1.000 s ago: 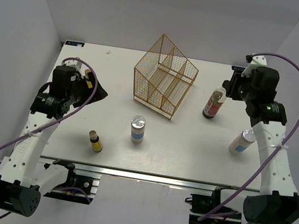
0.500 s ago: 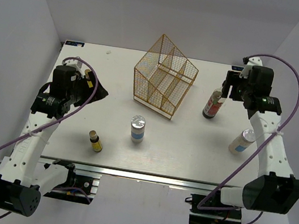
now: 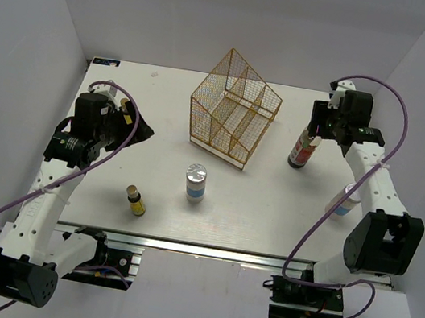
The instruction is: Organize the condiment bottles
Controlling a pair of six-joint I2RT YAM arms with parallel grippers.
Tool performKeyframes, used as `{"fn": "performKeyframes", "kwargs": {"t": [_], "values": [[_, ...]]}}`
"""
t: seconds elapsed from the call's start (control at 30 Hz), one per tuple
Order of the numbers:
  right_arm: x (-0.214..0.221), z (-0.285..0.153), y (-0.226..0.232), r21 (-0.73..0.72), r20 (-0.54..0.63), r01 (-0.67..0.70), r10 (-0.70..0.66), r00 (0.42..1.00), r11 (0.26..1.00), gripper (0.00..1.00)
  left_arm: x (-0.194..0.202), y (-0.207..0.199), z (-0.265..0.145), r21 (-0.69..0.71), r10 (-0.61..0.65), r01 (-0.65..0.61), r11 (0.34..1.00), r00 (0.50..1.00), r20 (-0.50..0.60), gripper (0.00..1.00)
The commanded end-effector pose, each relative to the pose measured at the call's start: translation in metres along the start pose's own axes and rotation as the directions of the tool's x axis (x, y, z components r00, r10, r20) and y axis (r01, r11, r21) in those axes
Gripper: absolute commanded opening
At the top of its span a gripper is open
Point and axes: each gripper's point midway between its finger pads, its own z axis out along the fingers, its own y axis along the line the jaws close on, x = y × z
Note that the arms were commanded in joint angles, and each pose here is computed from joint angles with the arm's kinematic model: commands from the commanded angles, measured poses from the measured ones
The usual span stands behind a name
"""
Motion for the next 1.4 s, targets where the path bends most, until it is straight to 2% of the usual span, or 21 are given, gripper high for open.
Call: {"fn": "performKeyframes", "kwargs": {"t": [0.0,0.27,0.37,0.5,0.57,0.63,0.73,0.77,0.9,1.07,1.37], "values": [[-0.032,0.002,-0.001,-0.012,0.102,0.026,-0.025,0.994,1.0,0.62,-0.003,-0.001,-0.002,0.013,0.005,-0.005,1.0,1.0,0.021,0.9],[-0.037,0.003,0.002,-0.026,0.131,0.044,-0.04,0.991,0.999,0.46,0.001,0.001,-0.002,0.009,-0.002,0.002,1.0,1.0,0.017,0.9],[-0.04,-0.001,0.002,-0.027,0.154,0.051,-0.047,0.987,0.998,0.34,0.002,0.001,0.0,0.011,-0.004,0.003,1.0,1.0,0.015,0.9],[-0.044,-0.006,0.003,-0.029,0.174,0.081,-0.074,0.982,0.996,0.08,0.001,0.0,0.001,0.012,-0.001,0.0,1.0,1.0,0.014,0.9],[-0.055,-0.015,0.005,-0.036,0.209,0.099,-0.09,0.974,0.994,0.0,0.001,0.001,0.002,0.012,0.001,-0.001,1.0,1.0,0.012,0.9],[-0.071,-0.023,0.005,-0.031,0.255,0.119,-0.107,0.961,0.992,0.0,0.001,0.0,0.002,0.015,0.002,-0.003,1.0,1.0,0.012,0.9],[-0.121,-0.051,0.012,-0.046,0.37,0.155,-0.127,0.92,0.987,0.0,0.001,-0.001,0.003,0.021,0.005,-0.006,1.0,1.0,0.007,0.9],[-0.117,-0.048,0.014,-0.06,0.357,0.157,-0.125,0.926,0.986,0.0,0.001,-0.002,0.003,0.024,0.006,-0.006,1.0,1.0,0.007,0.9],[-0.162,-0.075,0.027,-0.103,0.442,0.175,-0.112,0.89,0.979,0.0,0.0,-0.003,0.004,0.034,0.01,-0.01,0.999,1.0,0.008,0.9],[-0.192,-0.09,0.044,-0.128,0.491,0.194,-0.108,0.864,0.973,0.0,-0.001,-0.004,0.003,0.037,0.012,-0.013,0.999,1.0,0.013,0.9],[-0.25,-0.11,0.121,-0.196,0.636,0.331,-0.138,0.759,0.923,0.0,-0.003,-0.008,0.005,0.053,0.017,-0.018,0.998,1.0,0.014,0.9]]}}
